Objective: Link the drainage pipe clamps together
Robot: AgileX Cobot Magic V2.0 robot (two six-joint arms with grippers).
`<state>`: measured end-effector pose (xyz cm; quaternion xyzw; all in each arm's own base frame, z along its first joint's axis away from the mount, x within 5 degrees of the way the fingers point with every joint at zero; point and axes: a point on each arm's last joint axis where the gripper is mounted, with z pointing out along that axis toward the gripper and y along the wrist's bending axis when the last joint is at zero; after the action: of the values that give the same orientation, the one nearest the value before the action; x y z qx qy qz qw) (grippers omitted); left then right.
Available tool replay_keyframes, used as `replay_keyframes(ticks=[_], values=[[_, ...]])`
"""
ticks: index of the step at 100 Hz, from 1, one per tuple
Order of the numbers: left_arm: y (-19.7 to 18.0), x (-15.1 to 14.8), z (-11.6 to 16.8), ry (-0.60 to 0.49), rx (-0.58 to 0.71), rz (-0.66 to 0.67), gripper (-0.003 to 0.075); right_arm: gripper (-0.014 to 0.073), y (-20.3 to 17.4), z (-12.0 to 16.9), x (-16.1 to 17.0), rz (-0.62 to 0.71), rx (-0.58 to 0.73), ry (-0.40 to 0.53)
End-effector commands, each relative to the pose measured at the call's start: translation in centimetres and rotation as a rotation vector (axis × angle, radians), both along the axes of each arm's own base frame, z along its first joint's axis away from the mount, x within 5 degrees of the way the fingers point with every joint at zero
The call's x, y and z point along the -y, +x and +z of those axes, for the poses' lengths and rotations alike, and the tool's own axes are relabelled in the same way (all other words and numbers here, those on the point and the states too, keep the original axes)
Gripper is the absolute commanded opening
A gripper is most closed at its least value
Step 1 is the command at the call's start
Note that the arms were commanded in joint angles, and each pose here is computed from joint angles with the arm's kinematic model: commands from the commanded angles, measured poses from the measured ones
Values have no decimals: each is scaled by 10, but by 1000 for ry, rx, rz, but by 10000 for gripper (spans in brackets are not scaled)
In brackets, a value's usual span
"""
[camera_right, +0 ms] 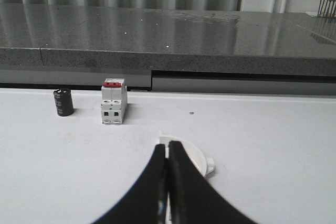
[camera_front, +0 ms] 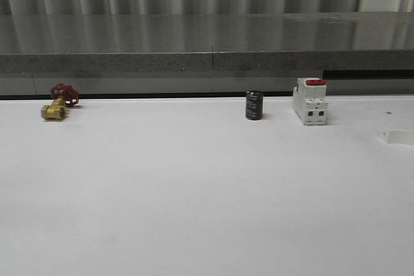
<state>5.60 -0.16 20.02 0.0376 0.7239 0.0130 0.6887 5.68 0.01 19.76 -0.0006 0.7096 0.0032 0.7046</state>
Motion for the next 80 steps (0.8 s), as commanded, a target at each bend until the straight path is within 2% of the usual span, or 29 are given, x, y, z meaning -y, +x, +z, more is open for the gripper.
replay_keyframes(ticks=[1,64,80], values=[[0,1,-6,-4,64,-13,-21,-66,-3,14,-1,6,114,-12],[0,1,-6,-4,64,-13,-21,-66,-3,14,-1,6,114,-12],[-2,1,6,-5,83,-12,-21,-66,-3,14,-1,6,114,-12]])
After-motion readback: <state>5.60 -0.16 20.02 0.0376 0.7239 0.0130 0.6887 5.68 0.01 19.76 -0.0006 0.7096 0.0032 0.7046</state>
